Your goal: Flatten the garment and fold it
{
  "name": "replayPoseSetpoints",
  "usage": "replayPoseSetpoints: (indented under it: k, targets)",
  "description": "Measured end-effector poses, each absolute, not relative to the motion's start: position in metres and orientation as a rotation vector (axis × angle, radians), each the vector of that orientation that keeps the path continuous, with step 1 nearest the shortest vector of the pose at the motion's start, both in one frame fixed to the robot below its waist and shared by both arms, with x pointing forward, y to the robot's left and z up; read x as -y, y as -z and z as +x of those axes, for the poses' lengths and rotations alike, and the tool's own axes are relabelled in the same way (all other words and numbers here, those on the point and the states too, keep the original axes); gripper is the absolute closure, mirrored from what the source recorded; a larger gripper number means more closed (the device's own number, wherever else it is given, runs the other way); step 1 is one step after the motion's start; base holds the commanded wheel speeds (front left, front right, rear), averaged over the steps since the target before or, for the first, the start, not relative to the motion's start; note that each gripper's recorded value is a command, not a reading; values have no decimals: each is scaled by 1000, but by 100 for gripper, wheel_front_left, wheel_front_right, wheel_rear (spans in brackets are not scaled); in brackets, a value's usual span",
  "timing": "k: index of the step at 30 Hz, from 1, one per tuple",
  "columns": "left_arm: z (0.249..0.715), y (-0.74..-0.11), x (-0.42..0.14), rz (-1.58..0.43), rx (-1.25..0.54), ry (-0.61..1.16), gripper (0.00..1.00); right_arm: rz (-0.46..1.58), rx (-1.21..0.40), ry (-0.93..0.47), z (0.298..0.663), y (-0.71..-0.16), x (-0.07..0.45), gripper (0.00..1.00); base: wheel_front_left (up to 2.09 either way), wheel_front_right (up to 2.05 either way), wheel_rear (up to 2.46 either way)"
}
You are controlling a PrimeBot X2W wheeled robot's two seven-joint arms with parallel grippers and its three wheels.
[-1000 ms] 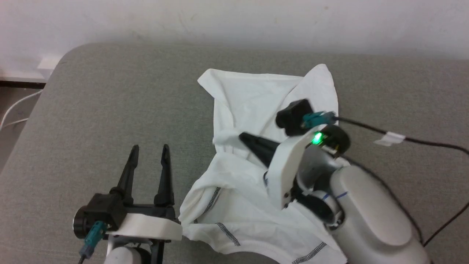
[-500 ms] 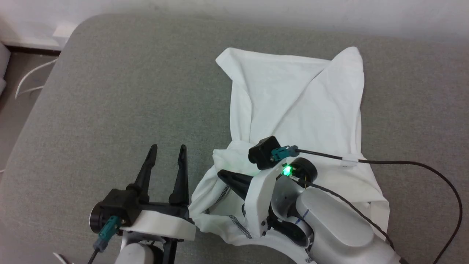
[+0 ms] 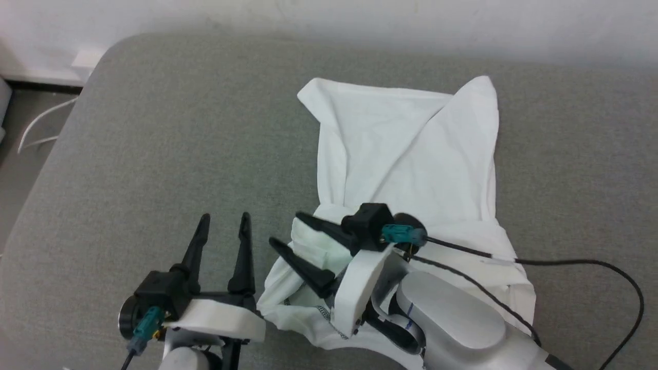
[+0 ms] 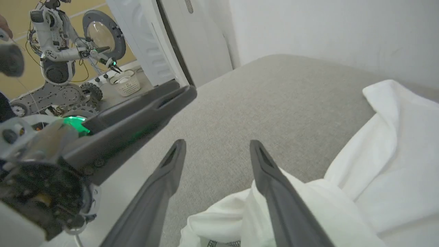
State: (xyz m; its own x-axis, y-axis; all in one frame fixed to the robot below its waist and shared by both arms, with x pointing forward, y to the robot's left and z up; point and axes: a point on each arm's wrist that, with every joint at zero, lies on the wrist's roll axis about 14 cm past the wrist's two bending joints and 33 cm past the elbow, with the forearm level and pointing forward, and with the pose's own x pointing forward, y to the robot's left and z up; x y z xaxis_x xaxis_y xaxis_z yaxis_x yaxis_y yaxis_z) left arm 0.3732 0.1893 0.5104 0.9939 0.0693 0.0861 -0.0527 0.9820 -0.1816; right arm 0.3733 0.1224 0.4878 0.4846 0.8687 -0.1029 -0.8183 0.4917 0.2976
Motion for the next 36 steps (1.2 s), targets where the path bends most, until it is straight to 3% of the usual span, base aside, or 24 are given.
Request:
replayPoseSetpoints:
  k: [6,14,24,31,36]
  targets:
    - [365,-512,-194,-176,98,-84,0,255,3,-901,399,-543,-89,0,0,0,0]
    - [373,-526,-189,-175,141,-64,0,282,248,-511,418,-587,34,0,0,0,0]
    - [382,-531,-183,-149,158,-33,0,219,234,-102,381,-559,170,0,0,0,0]
    - [392,-524,-175,-126,135,23,0,199,172,-11,362,-546,199,0,0,0,0]
    - [430,-541,-162,-97,172,108,0,201,144,-1,367,-539,202,0,0,0,0]
